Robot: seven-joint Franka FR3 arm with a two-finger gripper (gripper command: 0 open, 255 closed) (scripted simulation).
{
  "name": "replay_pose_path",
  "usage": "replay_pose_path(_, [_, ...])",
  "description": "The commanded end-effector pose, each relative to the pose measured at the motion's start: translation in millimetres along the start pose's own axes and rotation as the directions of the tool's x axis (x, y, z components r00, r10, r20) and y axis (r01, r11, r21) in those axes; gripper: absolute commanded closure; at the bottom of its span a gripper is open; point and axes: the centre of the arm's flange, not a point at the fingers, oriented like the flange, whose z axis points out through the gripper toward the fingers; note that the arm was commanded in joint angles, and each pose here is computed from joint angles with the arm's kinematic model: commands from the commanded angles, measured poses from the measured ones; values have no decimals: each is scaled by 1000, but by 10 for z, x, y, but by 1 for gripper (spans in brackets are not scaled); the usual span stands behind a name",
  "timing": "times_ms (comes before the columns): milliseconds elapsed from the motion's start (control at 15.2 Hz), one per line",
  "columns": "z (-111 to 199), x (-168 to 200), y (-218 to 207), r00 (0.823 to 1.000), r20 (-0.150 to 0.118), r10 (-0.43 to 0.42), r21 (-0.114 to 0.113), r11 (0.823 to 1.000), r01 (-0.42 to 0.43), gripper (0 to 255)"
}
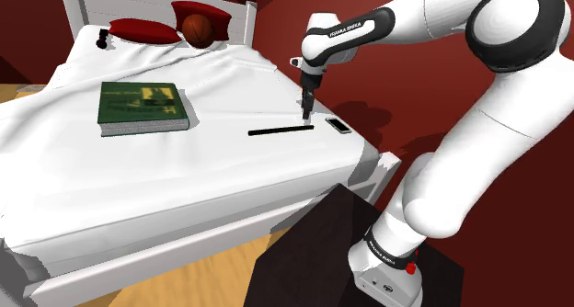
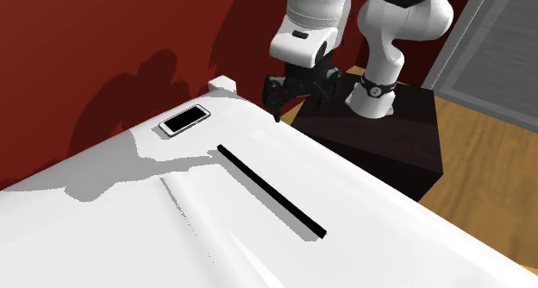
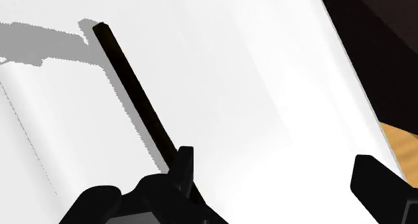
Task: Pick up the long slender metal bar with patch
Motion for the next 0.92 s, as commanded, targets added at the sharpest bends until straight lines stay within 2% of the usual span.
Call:
replay_pose_path(0, [179,133,178,995,24,-97,-8,995,97,0])
replay_pose_path(132, [353,282,322,982,46,-186,-13,982,186,0])
replay_pose_path(264, [528,439,454,960,68,-273,-16,962,274,0])
replay_pose_path(396, [706,604,573,930,91,-357,-16,933,360,0])
replay_pose_path(594, [979,863,726,870,125,-478,-14,876,483,0])
replay_pose_path(660, [998,882,735,865,127,-486,-14,871,491,0])
replay_pose_path(858, [1156,897,733,865,127,-486,-14,871,491,0])
